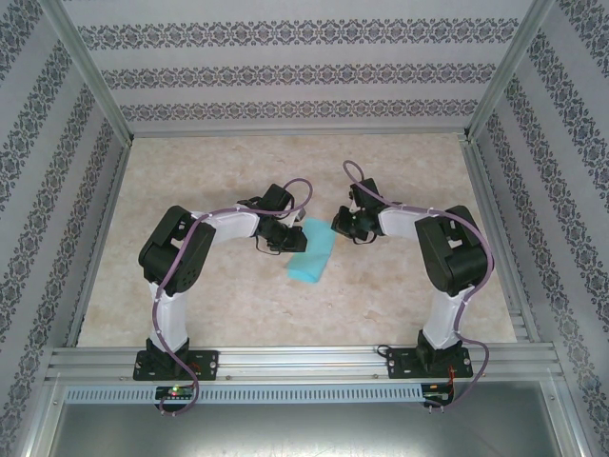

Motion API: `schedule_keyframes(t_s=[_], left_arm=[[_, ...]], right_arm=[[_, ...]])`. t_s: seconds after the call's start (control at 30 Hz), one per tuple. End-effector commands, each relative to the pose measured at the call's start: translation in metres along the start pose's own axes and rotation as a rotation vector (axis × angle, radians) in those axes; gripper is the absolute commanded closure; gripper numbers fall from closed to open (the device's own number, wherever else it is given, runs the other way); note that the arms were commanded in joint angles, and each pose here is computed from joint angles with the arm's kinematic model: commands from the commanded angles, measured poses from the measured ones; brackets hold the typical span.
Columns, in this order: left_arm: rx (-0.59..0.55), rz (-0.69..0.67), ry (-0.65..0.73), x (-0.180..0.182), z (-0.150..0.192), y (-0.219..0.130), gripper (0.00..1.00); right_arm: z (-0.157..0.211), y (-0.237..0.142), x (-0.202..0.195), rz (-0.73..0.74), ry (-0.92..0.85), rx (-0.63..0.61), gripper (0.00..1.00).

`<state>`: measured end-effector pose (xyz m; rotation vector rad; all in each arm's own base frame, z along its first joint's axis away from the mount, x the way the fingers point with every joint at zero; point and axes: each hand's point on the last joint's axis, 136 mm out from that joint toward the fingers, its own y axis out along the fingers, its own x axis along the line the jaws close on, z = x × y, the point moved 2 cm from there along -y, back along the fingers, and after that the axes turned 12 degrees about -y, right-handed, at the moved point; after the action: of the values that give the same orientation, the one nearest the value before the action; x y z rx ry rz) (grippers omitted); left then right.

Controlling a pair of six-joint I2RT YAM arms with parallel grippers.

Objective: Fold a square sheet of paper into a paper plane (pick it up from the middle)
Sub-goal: Fold the square sheet of paper in half at the center of the table.

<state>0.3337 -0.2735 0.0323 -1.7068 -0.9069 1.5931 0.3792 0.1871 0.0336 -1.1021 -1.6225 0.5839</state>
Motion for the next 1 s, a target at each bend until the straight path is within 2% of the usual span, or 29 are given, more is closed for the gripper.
schedule_keyframes(t_s=[0.0, 0.23, 0.47, 0.57, 0.73, 0.97], left_arm=[[0.127, -0.270, -0.068, 0.067, 0.041, 0.017, 0.81], [0.129, -0.259, -0.068, 0.065, 0.042, 0.017, 0.81], [0.131, -0.246, -0.071, 0.063, 0.041, 0.019, 0.81], [0.132, -0.238, -0.075, 0.062, 0.040, 0.020, 0.81], [0.136, -0.233, -0.075, 0.062, 0.040, 0.022, 0.81], [0.144, -0.236, -0.071, 0.062, 0.040, 0.023, 0.81]], right_arm=[[-0.011, 0.000, -0.025, 0.108, -0.018, -0.022, 0.91], [-0.018, -0.022, -0.023, 0.108, -0.046, -0.053, 0.91], [0.002, -0.048, 0.013, -0.029, -0.046, -0.073, 0.91], [0.025, -0.046, 0.032, -0.109, -0.016, -0.039, 0.91], [0.056, -0.034, 0.053, -0.150, -0.012, 0.027, 0.91], [0.078, -0.013, 0.046, -0.138, -0.009, 0.082, 0.91]])
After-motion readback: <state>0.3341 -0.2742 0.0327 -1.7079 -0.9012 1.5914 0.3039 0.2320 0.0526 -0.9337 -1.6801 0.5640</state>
